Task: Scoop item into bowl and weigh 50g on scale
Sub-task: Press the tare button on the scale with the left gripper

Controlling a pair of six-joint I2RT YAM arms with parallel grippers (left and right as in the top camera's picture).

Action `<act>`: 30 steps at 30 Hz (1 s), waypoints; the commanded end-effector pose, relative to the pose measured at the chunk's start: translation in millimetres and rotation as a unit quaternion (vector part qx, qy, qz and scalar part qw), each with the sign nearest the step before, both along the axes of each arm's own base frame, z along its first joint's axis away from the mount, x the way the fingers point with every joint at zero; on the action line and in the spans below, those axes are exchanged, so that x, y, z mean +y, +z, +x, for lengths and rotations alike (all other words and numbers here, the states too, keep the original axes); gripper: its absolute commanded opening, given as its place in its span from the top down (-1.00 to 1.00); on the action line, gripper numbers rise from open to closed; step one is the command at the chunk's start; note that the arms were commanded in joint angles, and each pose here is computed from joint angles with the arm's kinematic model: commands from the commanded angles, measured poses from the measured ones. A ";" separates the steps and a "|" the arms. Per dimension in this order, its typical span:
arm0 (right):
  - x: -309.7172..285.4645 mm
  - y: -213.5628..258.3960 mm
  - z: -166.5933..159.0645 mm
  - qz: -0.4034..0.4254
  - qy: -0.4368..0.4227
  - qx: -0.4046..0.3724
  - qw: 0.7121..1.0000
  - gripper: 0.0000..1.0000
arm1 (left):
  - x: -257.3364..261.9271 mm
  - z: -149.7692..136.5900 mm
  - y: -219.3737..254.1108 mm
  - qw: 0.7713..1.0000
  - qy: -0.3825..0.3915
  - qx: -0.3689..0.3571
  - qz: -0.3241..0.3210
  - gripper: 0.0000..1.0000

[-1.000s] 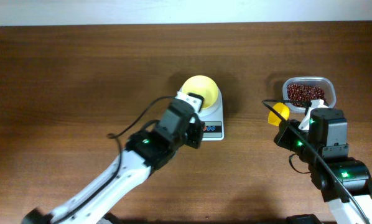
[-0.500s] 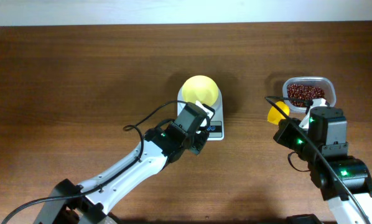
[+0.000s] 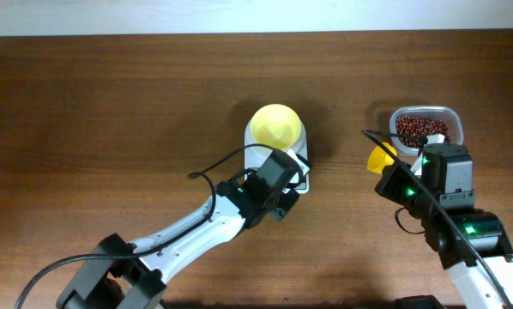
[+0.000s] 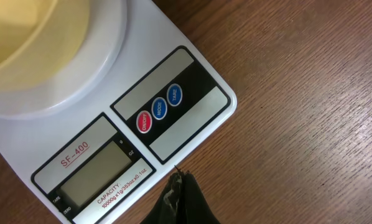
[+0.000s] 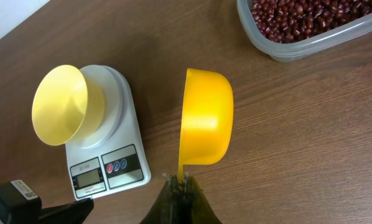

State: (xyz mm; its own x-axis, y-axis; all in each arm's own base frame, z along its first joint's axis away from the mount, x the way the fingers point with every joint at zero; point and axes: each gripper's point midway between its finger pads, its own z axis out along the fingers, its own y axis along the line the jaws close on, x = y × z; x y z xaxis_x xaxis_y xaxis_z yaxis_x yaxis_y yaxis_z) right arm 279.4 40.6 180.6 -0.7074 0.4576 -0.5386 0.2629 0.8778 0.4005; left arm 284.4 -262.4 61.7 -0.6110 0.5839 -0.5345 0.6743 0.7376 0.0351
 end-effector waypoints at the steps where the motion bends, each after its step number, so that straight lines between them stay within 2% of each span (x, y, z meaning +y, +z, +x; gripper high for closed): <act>1: -2.5 8.0 3.8 0.000 -0.005 -0.010 1.000 0.92 | -6.2 8.5 -18.2 0.999 -0.035 -0.012 0.027 1.00; 7: -3.0 12.8 9.0 -0.001 -0.007 -0.025 1.000 0.92 | -3.6 38.8 -25.6 0.997 0.002 -0.064 0.042 1.00; 11: -2.6 17.1 13.2 0.000 -0.007 -0.037 0.999 0.92 | 2.2 50.5 -23.9 0.996 0.019 -0.074 0.037 1.00; 25: -2.5 17.8 13.8 0.000 -0.007 -0.039 0.999 0.92 | 0.1 48.0 -44.7 0.997 0.011 -0.056 0.044 1.00; 30: -2.6 18.0 14.0 0.000 -0.007 -0.039 0.999 0.92 | -4.0 45.7 -44.8 0.997 -0.014 -0.057 0.044 1.00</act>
